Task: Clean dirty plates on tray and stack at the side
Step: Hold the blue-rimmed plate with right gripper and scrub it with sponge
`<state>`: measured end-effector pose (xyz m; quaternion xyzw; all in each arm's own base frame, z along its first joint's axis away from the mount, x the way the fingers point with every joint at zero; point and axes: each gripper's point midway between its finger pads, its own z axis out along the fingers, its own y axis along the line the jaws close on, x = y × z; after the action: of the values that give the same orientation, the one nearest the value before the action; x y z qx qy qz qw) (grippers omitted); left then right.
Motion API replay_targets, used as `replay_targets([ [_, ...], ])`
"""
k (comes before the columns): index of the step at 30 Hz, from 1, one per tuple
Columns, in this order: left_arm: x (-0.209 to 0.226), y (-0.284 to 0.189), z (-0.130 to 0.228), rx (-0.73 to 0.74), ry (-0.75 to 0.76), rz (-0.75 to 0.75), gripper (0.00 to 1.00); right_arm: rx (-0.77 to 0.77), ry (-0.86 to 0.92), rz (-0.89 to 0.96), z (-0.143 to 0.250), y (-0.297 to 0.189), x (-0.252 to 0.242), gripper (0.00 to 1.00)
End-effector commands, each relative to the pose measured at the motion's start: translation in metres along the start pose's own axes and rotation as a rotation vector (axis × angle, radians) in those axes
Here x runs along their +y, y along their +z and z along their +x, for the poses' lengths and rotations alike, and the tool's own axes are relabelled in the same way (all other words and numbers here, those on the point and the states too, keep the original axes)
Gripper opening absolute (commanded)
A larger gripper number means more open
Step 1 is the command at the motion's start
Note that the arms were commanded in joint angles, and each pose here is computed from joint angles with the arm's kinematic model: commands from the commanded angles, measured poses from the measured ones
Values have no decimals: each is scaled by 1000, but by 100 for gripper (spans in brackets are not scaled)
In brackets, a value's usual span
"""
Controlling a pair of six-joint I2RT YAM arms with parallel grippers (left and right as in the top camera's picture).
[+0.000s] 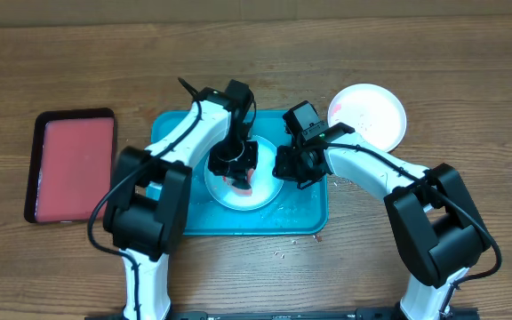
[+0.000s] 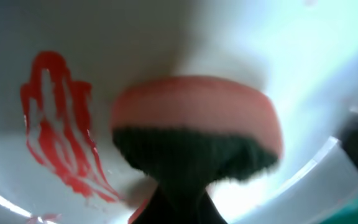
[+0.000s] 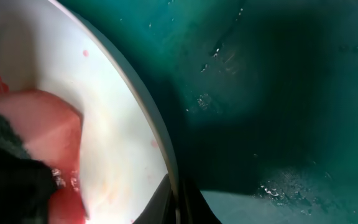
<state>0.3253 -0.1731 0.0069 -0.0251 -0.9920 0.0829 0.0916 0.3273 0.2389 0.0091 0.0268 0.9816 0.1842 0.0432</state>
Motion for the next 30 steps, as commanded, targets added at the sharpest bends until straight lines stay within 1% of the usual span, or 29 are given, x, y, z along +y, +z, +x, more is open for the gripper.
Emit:
replay_targets([
  [1, 31, 23, -8, -7, -46, -177, 4, -7, 19, 10, -1, 2, -3, 4],
  [4, 56, 37, -15, -21, -87, -311, 4, -6, 19, 10, -1, 2, -3, 4],
  [6, 79, 39, -18, -48, -133, -440, 4, -4, 20, 12, 0, 2, -3, 4],
  [7, 95, 36, -20, -70, -164, -533, 4, -3, 19, 13, 0, 2, -3, 4],
  [9, 118, 24, -21, -114, -212, -671, 4, -3, 20, 13, 0, 2, -3, 4],
  [11, 135, 9, -22, -162, -259, -774, 4, -3, 20, 13, 0, 2, -3, 4],
  [13, 146, -5, -26, -192, -277, -834, 4, -3, 20, 13, 0, 2, -3, 4],
  [17, 154, -20, -35, -209, -304, -837, 4, -3, 18, 14, 0, 2, -4, 4],
  [19, 151, -23, -38, -195, -320, -789, 4, -6, 17, 23, 0, 2, -5, 4],
  [20, 146, -21, -39, -177, -316, -741, 4, -6, 17, 24, 0, 2, -6, 4],
  [21, 126, -10, -42, -127, -275, -600, 4, -7, 17, 24, 0, 2, -5, 4],
  [23, 96, 5, -44, -73, -200, -406, 4, -7, 17, 24, 0, 2, -5, 4],
  [24, 78, 11, -45, -52, -158, -304, 4, -7, 17, 24, 0, 2, -5, 4],
  [25, 54, 17, -46, -30, -108, -163, 4, -7, 17, 24, 0, 2, -5, 4],
  [27, 14, 20, -47, -11, -41, 48, 4, -7, 17, 24, 0, 2, -5, 4],
  [29, -18, 18, -49, -14, 1, 198, 4, -6, 17, 24, 0, 2, -5, 4],
  [30, -29, 17, -51, -21, 15, 236, 4, -6, 17, 24, 0, 2, -6, 4],
])
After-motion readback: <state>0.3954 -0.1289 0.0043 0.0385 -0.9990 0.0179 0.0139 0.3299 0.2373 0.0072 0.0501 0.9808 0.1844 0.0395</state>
